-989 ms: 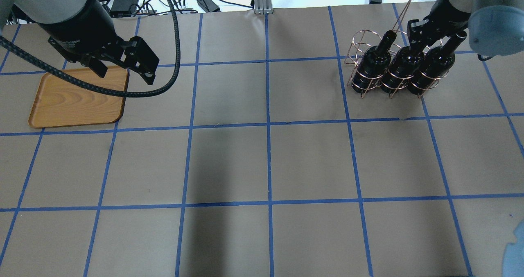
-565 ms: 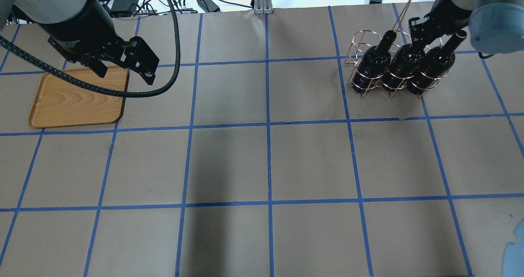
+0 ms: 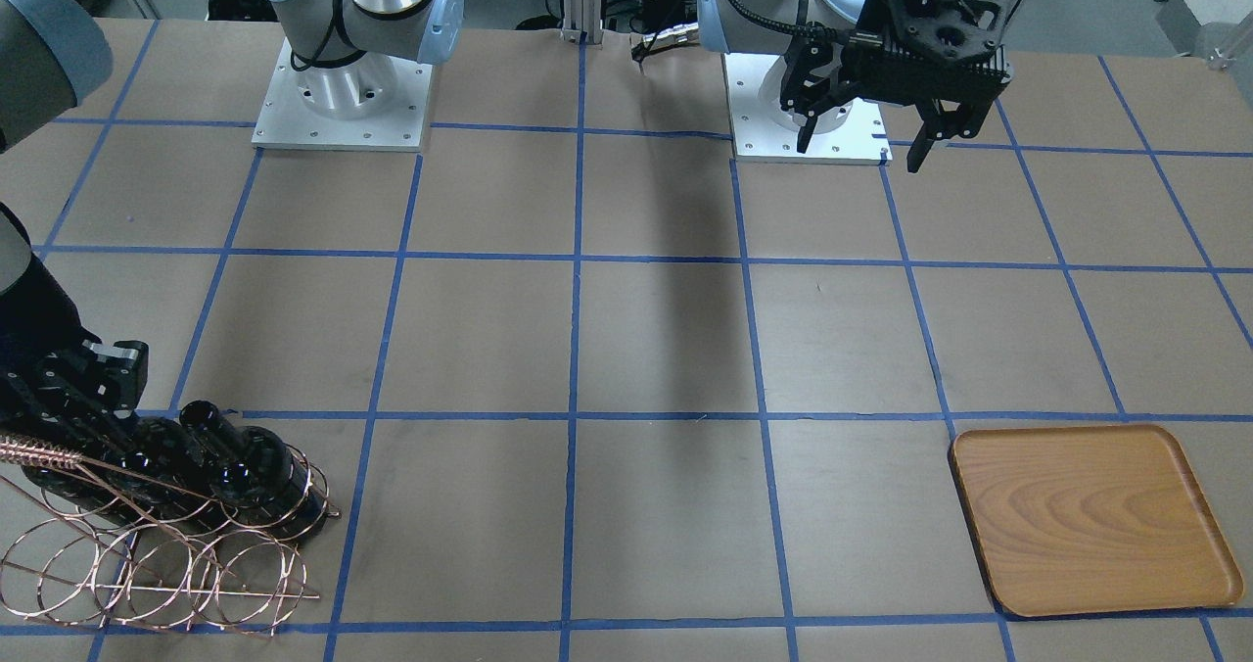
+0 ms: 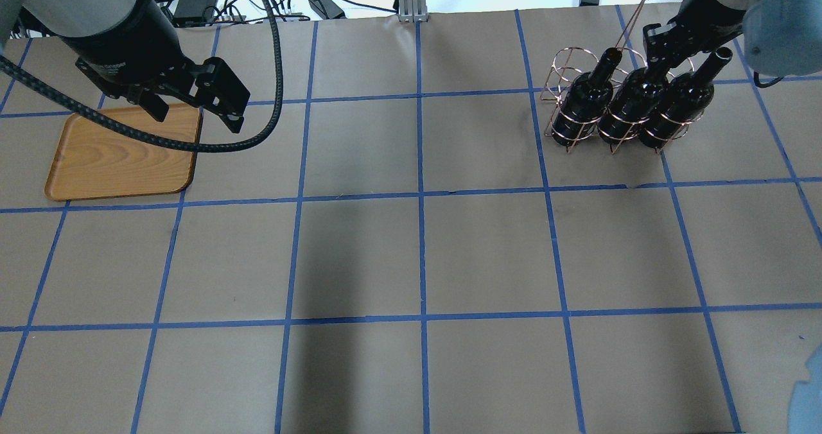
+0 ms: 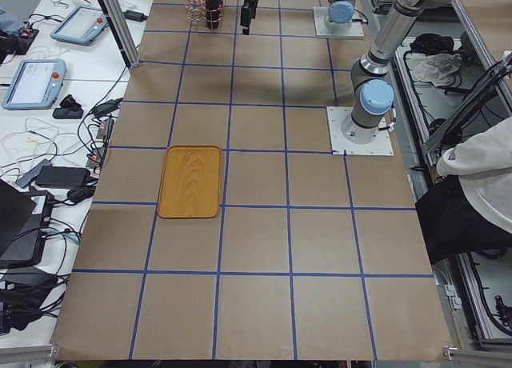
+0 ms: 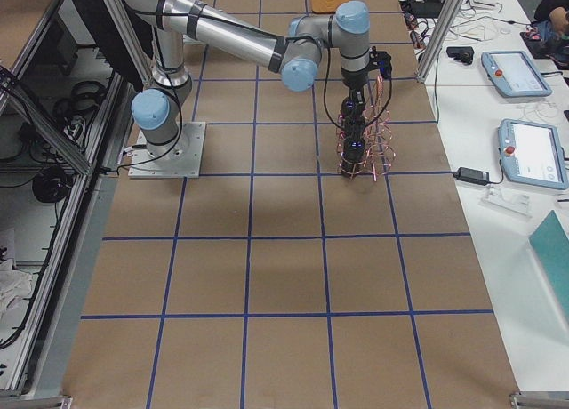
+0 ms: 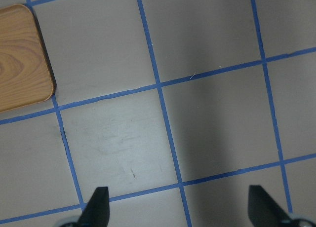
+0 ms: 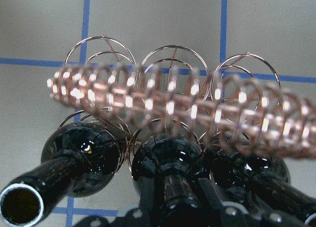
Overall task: Take wine from basket and place on tray
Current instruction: 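Lower the right gripper onto the middle bottle's neck in the copper rack and close, then lift the dark wine bottle out of the rack with the right gripper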
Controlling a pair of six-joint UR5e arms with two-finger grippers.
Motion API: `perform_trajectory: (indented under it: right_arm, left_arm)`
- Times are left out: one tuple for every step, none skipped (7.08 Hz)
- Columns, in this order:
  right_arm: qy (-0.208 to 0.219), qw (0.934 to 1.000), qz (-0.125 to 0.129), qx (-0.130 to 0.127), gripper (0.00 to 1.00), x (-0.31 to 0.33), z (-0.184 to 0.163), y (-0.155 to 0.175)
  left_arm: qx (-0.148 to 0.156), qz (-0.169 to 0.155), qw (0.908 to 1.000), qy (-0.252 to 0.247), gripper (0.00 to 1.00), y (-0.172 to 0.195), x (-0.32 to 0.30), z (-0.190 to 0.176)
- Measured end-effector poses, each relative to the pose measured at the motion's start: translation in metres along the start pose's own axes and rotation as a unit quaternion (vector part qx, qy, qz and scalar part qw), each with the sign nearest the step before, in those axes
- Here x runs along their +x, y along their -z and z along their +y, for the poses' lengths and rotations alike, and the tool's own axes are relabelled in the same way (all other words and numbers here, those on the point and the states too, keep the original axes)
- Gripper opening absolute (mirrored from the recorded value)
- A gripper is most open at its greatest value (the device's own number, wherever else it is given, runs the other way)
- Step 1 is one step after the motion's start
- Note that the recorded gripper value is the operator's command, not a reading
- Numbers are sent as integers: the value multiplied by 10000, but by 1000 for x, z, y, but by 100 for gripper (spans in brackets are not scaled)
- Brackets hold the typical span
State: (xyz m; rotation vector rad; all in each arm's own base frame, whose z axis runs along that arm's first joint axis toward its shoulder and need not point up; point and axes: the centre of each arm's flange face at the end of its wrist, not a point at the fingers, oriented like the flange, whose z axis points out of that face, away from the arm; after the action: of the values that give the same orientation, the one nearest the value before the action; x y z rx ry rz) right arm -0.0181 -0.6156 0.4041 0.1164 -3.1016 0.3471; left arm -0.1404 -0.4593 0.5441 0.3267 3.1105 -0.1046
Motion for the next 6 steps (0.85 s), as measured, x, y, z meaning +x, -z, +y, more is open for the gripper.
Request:
perform_trajectory:
  right_arm:
    - [7,10000,-14,-44,0,0,-2,7]
    - [19,10000,-25,-78,0,0,-4,18]
    - [26,9999,-45,-134,0,0,-8,37]
    - [33,9998,-69,-200,0,-1,-11,57]
    - [42,9997,-85,-241,0,-3,-10,75]
    - [49,9996,-94,-273,0,-8,-3,98]
  left_arm:
    - [1,0,10000,0,100,0,0,0]
    - [2,-1,10000,0,100,0,0,0]
    - [4,0,10000,0,100,0,0,0]
    - [6,5,10000,0,100,0,0,0]
    - [7,8,10000,0,100,0,0,0]
    - [9,7,10000,0,100,0,0,0]
